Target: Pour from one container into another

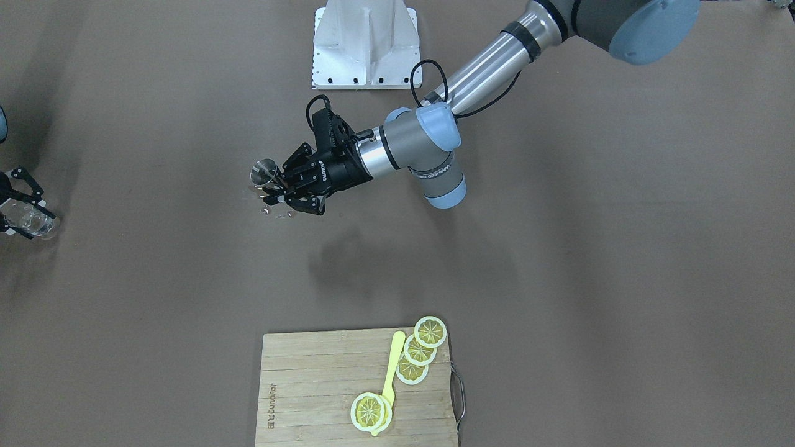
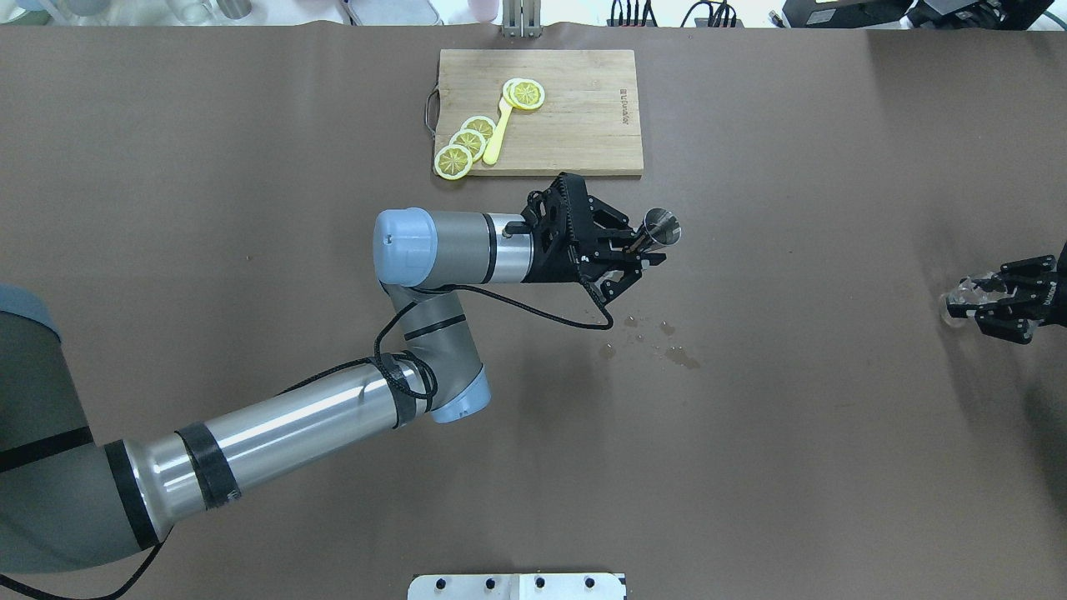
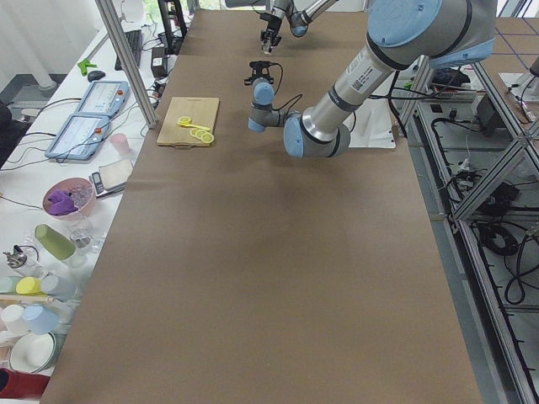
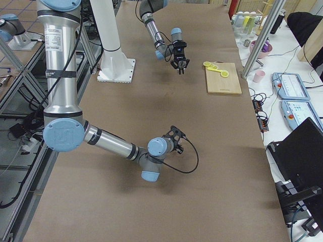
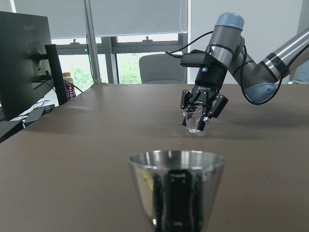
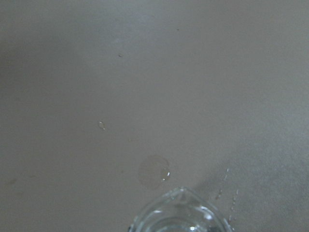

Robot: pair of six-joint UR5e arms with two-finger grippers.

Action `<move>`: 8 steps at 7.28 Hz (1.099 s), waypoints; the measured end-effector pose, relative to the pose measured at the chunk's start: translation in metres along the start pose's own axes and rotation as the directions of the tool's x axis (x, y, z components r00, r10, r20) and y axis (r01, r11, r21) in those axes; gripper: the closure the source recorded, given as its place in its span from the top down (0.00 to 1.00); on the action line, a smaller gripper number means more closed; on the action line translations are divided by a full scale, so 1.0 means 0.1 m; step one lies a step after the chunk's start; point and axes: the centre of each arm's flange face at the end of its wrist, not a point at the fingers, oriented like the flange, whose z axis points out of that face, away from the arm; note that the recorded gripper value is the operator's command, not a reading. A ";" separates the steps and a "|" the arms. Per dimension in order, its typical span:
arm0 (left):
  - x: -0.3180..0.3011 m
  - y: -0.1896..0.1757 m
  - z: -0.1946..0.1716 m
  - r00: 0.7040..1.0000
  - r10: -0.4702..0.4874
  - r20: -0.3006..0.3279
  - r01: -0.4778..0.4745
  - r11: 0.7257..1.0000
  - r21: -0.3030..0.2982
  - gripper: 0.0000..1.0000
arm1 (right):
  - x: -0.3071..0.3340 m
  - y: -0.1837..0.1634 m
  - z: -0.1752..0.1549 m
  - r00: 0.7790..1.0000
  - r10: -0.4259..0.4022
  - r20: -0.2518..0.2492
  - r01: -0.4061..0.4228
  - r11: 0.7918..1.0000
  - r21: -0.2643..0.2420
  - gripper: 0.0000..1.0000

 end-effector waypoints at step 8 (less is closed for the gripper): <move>0.03 -0.01 -0.01 1.000 0.003 -0.023 -0.003 1.000 -0.004 0.00 | -0.88 -2.52 0.69 0.969 -0.199 0.146 0.195 0.980 0.044 0.00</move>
